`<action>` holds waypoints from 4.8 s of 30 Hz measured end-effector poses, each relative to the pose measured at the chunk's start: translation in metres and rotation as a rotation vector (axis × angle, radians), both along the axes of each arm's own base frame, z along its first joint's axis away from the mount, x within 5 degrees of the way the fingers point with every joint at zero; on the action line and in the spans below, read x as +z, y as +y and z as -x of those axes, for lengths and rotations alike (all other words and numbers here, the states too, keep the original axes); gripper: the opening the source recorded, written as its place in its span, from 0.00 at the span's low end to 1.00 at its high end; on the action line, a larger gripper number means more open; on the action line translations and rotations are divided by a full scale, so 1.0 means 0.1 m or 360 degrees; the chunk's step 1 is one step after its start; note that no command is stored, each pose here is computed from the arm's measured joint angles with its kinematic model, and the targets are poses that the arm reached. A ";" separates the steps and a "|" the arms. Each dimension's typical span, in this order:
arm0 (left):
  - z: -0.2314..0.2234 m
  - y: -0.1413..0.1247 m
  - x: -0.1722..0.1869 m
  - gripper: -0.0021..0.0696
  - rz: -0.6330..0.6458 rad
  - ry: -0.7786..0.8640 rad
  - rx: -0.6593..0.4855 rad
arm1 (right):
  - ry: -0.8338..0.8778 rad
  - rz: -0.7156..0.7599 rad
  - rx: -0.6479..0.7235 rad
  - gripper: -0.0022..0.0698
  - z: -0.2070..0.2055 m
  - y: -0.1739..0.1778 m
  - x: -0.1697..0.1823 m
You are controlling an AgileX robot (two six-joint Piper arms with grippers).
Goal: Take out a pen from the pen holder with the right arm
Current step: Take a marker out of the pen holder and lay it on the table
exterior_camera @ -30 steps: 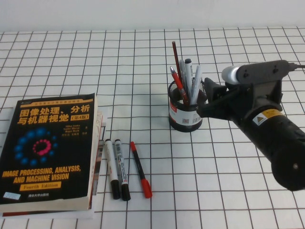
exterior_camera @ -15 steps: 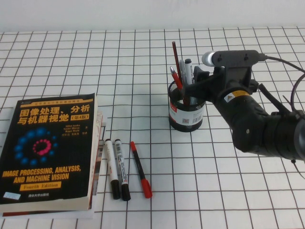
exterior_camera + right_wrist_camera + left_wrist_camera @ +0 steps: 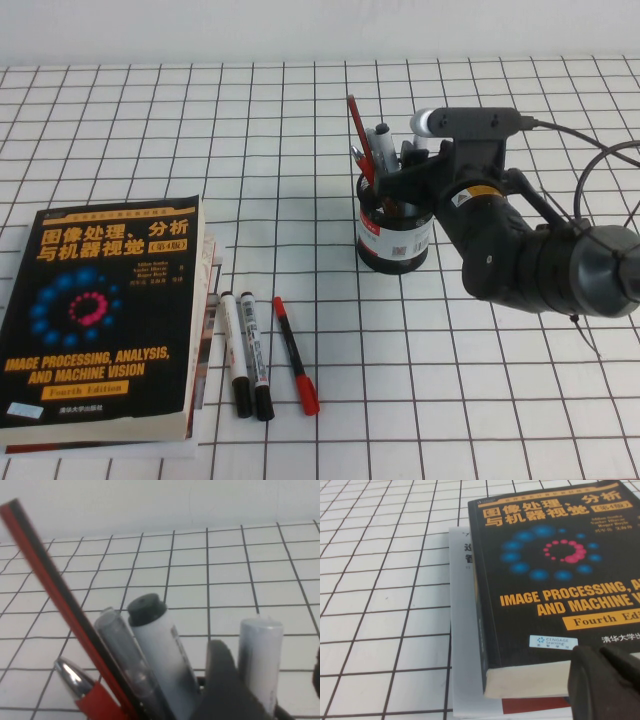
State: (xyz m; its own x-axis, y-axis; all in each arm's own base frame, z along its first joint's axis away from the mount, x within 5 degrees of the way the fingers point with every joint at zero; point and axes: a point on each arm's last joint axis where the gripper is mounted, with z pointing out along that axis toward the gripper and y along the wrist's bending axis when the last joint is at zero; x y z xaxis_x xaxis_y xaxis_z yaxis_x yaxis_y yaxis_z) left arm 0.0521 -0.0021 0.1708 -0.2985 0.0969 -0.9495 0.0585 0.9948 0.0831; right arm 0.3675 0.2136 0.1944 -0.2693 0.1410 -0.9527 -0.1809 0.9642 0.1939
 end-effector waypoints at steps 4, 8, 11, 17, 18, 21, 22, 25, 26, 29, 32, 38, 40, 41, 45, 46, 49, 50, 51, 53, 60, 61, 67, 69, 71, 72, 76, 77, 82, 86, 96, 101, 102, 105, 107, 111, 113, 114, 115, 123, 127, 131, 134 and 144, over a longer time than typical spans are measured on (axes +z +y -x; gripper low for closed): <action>0.00 0.00 0.00 0.02 0.0000 0.0000 0.0000 | 0.0009 -0.0010 -0.0018 0.51 -0.03 0.00 -0.02; 0.00 0.00 0.00 0.02 0.0000 0.0000 0.0000 | 0.0013 -0.0011 -0.0018 0.50 -0.03 0.00 -0.02; 0.00 0.00 0.00 0.02 0.0000 0.0000 0.0000 | 0.0013 -0.0011 -0.0018 0.45 -0.03 0.00 -0.02; 0.00 0.00 0.00 0.02 0.0000 0.0000 0.0000 | 0.0005 -0.0005 -0.0009 0.31 -0.03 0.01 -0.01; 0.00 0.00 0.00 0.02 0.0000 0.0000 0.0000 | 0.0005 -0.0005 -0.0009 0.28 -0.03 0.01 -0.01; 0.00 0.00 0.00 0.02 0.0000 0.0000 0.0000 | -0.0002 -0.0005 -0.0008 0.21 -0.03 0.01 -0.01; 0.00 0.00 0.00 0.02 0.0000 0.0000 0.0000 | -0.0002 -0.0005 -0.0008 0.20 -0.03 0.01 -0.01; 0.00 0.00 0.00 0.02 0.0000 0.0000 0.0000 | -0.0002 -0.0005 -0.0008 0.20 -0.03 0.01 -0.01; 0.00 0.00 0.00 0.02 0.0000 0.0000 0.0000 | -0.0002 -0.0005 -0.0008 0.20 -0.03 0.01 -0.01; 0.00 0.00 0.00 0.02 0.0000 0.0000 0.0000 | -0.0002 -0.0005 -0.0008 0.20 -0.03 0.01 -0.01; 0.00 0.00 0.00 0.02 0.0000 0.0000 0.0000 | -0.0008 -0.0009 -0.0008 0.20 -0.03 0.01 0.01; 0.00 0.00 0.00 0.02 0.0000 0.0000 0.0000 | -0.0119 -0.0067 -0.0003 0.20 0.03 -0.03 0.37; 0.00 0.00 0.00 0.02 0.0000 0.0000 0.0000 | -0.0179 -0.0071 0.0009 0.20 0.08 -0.06 0.55; 0.00 0.00 0.00 0.02 0.0000 0.0000 0.0000 | -0.0203 -0.0074 0.0019 0.20 0.11 -0.08 0.64; 0.00 0.00 0.00 0.02 0.0000 0.0000 0.0000 | -0.0207 -0.0096 0.0127 0.20 0.27 -0.11 0.99; 0.00 0.00 0.00 0.02 0.0000 0.0000 0.0000 | -0.0191 -0.0092 0.0179 0.20 0.32 -0.12 1.07; 0.00 0.00 0.00 0.02 0.0000 0.0000 0.0000 | -0.0083 -0.0053 0.0365 0.20 0.51 -0.12 1.25; 0.00 0.00 0.00 0.02 0.0000 0.0000 0.0000 | -0.0054 -0.0046 0.0416 0.20 0.57 -0.12 1.30; 0.00 0.00 0.00 0.02 0.0000 0.0000 0.0000 | -0.0004 -0.0029 0.0477 0.20 0.63 -0.13 1.34; 0.00 0.00 0.00 0.02 0.0000 0.0000 0.0000 | 0.0103 -0.0007 0.0583 0.20 0.75 -0.13 1.38; 0.00 0.00 0.00 0.02 0.0000 0.0000 0.0000 | 0.0709 0.0069 0.0902 0.20 0.97 -0.02 1.30; 0.00 0.00 0.00 0.02 0.0000 0.0000 0.0000 | 0.0800 0.0086 0.0926 0.20 0.98 0.00 1.27; 0.00 0.00 0.00 0.02 0.0000 0.0000 0.0000 | 0.1278 0.0201 0.0983 0.20 0.87 0.14 1.01; 0.00 0.00 0.00 0.02 0.0000 0.0000 0.0000 | 0.1371 0.0234 0.0999 0.20 0.80 0.24 0.89; 0.00 0.00 0.00 0.02 0.0000 0.0000 0.0000 | 0.1408 0.0256 0.1014 0.20 0.74 0.35 0.80; 0.00 0.00 0.00 0.02 0.0000 0.0000 0.0000 | 0.1414 0.0266 0.1029 0.20 0.70 0.42 0.76; 0.00 0.00 0.00 0.02 0.0000 0.0000 0.0000 | 0.1431 0.0285 0.1049 0.20 0.57 0.66 0.55; 0.00 0.00 0.00 0.02 0.0000 0.0000 0.0000 | 0.1428 0.0285 0.1045 0.20 0.53 0.70 0.50; 0.00 0.00 0.00 0.02 0.0000 0.0000 0.0000 | 0.1414 0.0276 0.1004 0.20 0.34 0.83 0.21; 0.00 0.00 0.00 0.02 0.0000 0.0000 0.0000 | 0.1391 0.0265 0.0973 0.20 0.26 0.87 0.07; 0.00 0.00 0.00 0.02 0.0000 0.0000 0.0000 | 0.1296 0.0226 0.0925 0.20 0.17 0.91 -0.02; 0.00 0.00 0.00 0.02 0.0000 0.0000 0.0000 | 0.1283 0.0226 0.0921 0.20 0.16 0.92 -0.04; 0.00 0.00 0.00 0.02 0.0000 0.0000 0.0000 | 0.1286 0.0227 0.0920 0.21 0.15 0.92 -0.05; 0.00 0.00 0.00 0.02 0.0000 0.0000 0.0000 | 0.1287 0.0225 0.0920 0.28 0.16 0.92 -0.05; 0.00 0.00 0.00 0.02 0.0000 0.0000 0.0000 | 0.1287 0.0225 0.0920 0.33 0.16 0.92 -0.05; 0.00 0.00 0.00 0.02 0.0000 0.0000 0.0000 | 0.1287 0.0225 0.0920 0.35 0.16 0.92 -0.05; 0.00 0.00 0.00 0.02 0.0000 0.0000 0.0000 | 0.1287 0.0224 0.0920 0.36 0.16 0.92 -0.05; 0.00 0.00 0.00 0.02 0.0000 0.0000 0.0000 | 0.1284 0.0231 0.0925 0.36 0.16 0.93 -0.04; 0.00 0.00 0.00 0.02 0.0000 0.0000 0.0000 | 0.1273 0.0245 0.0933 0.36 0.18 0.92 0.00; 0.00 0.00 0.00 0.02 0.0000 0.0000 0.0000 | 0.1023 0.0328 0.0995 0.15 0.60 0.65 0.79; 0.00 0.00 0.00 0.02 0.0000 0.0000 0.0000 | 0.0904 0.0377 0.0999 0.03 0.96 0.33 1.14; 0.00 0.00 0.00 0.02 0.0000 0.0000 0.0000 | 0.0795 0.0397 0.0998 0.02 1.32 0.01 1.39; 0.00 0.00 0.00 0.02 0.0000 0.0000 0.0000 | 0.0727 0.0383 0.1001 0.01 1.58 -0.22 1.52; 0.00 0.00 0.00 0.02 0.0000 0.0000 0.0000 | 0.0908 0.0488 0.1062 0.01 2.05 -0.58 1.49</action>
State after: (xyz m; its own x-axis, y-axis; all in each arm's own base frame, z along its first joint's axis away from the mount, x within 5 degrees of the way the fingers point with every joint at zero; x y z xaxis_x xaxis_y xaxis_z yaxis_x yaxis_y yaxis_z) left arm 0.0521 -0.0021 0.1708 -0.2985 0.0969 -0.9495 0.0585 0.9948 0.0831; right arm 0.1626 0.1559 0.3435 -0.6432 -0.4478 -0.6212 -0.6722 0.7186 0.1781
